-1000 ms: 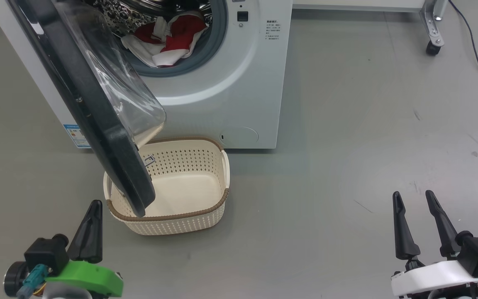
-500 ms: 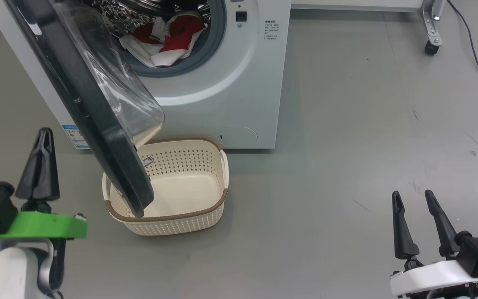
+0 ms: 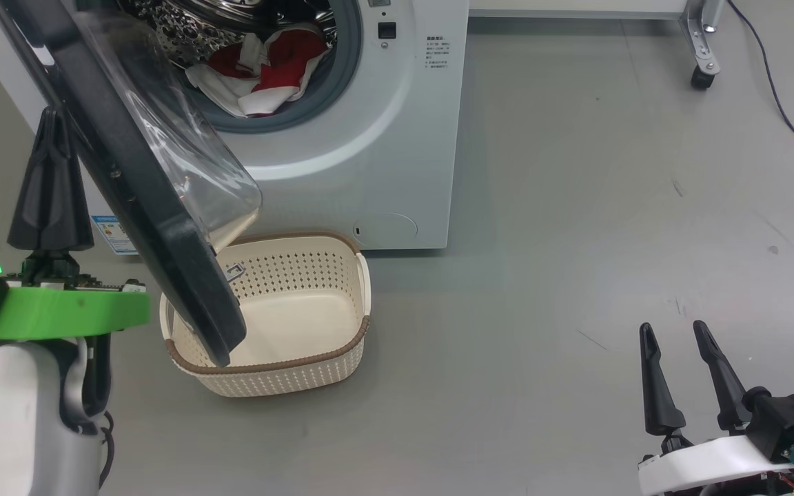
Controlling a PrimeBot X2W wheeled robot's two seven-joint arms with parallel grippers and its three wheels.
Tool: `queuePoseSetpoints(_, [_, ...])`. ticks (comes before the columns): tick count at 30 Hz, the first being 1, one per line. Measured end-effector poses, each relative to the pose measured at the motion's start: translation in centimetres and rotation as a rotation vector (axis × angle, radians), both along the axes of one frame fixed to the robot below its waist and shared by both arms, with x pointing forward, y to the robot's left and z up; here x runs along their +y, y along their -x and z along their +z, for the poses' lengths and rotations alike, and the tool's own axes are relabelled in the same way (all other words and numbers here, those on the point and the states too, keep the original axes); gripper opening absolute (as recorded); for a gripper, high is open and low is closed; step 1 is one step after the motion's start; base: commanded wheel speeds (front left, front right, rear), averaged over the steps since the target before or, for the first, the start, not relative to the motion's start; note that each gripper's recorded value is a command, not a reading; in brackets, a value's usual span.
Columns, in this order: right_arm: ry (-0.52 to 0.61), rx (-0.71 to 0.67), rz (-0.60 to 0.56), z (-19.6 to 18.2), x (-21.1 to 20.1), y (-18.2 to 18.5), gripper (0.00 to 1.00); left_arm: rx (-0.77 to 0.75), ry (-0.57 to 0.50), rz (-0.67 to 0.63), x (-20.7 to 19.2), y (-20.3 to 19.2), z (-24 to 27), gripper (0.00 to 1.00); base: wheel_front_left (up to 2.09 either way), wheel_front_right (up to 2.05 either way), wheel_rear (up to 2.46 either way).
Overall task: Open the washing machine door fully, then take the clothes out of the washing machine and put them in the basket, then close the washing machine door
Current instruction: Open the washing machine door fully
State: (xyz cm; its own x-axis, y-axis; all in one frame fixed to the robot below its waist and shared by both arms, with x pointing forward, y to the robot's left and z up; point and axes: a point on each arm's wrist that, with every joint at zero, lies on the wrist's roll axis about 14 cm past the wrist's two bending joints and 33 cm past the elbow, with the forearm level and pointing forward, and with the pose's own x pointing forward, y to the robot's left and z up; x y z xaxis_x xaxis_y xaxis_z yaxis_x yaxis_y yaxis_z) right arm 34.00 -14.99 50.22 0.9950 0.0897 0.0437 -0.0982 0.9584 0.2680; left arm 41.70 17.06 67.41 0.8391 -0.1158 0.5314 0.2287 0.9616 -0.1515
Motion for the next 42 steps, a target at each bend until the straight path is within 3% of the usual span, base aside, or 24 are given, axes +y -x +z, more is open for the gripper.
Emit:
queuePoseSetpoints(11, [-0.015,0.003,-0.028,-0.1,-0.6,0.8,1.00,0.087,-0.060,-0.182,-6.5,-0.7,-1.6,0.00,0.00,0.00,0.00])
queuePoseSetpoints(23, [-0.014,0.010,-0.081,-0.4,-2.3,1.4,1.00,0.378,-0.072,-0.327,-11.1,-0.5,-9.5,0.00,0.00,0.00,0.00])
queuePoseSetpoints(42, [-0.038,0.043,-0.094,-1.4,-2.1,1.5,1.00,0.626,-0.107,-0.263,-8.8,-1.5,-17.2,0.00,0.00,0.00,0.00])
